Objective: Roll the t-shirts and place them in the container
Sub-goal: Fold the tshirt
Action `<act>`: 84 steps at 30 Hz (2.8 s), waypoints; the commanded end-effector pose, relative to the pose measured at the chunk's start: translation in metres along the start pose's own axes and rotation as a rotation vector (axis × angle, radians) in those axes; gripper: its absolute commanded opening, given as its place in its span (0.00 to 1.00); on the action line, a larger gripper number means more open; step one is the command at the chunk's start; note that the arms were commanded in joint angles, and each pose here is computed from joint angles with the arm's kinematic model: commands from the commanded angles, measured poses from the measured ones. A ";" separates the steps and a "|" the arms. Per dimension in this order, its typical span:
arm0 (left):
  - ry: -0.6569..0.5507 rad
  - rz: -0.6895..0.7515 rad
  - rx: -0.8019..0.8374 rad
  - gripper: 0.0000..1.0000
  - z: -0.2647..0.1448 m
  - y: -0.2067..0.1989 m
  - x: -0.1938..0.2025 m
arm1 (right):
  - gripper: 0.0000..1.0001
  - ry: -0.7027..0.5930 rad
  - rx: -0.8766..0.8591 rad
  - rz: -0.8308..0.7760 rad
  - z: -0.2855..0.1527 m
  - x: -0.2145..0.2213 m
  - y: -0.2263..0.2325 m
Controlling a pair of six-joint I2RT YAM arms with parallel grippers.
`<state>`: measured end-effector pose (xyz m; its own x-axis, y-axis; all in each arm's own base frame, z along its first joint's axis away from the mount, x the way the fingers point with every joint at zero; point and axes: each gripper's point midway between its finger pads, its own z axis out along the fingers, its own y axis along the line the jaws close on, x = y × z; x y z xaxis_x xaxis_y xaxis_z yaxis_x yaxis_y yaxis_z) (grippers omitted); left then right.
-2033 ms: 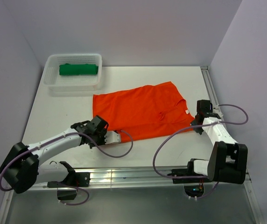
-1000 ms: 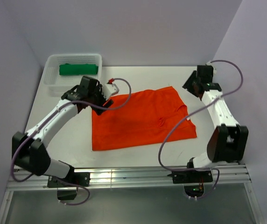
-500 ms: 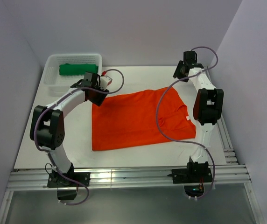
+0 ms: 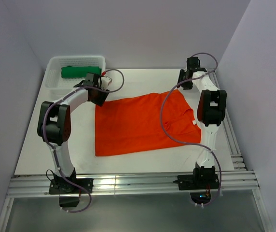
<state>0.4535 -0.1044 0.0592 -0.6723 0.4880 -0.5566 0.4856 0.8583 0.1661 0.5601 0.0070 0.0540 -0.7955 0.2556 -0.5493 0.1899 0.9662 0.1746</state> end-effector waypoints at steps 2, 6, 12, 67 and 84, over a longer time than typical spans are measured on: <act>-0.086 -0.029 -0.018 0.61 0.013 0.015 -0.043 | 0.50 -0.035 -0.039 -0.029 -0.008 -0.011 0.006; -0.117 -0.070 -0.012 0.62 0.020 0.028 -0.060 | 0.50 -0.045 -0.053 -0.028 -0.011 -0.009 0.007; -0.115 -0.142 -0.077 0.62 0.031 0.057 -0.074 | 0.50 -0.043 -0.068 -0.039 -0.014 -0.010 0.010; -0.140 -0.066 0.099 0.61 -0.018 -0.011 -0.013 | 0.00 -0.354 -0.175 -0.063 -0.086 0.002 0.009; -0.153 -0.020 0.104 0.61 -0.023 -0.027 -0.024 | 0.00 -0.263 -0.014 -0.406 -0.115 0.104 0.041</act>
<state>0.4370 -0.1304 0.0574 -0.6485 0.4376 -0.6229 0.5287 0.8476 0.0451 0.4257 0.0829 0.0920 -0.6256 -0.0748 -0.7765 -0.1518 0.9880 0.0272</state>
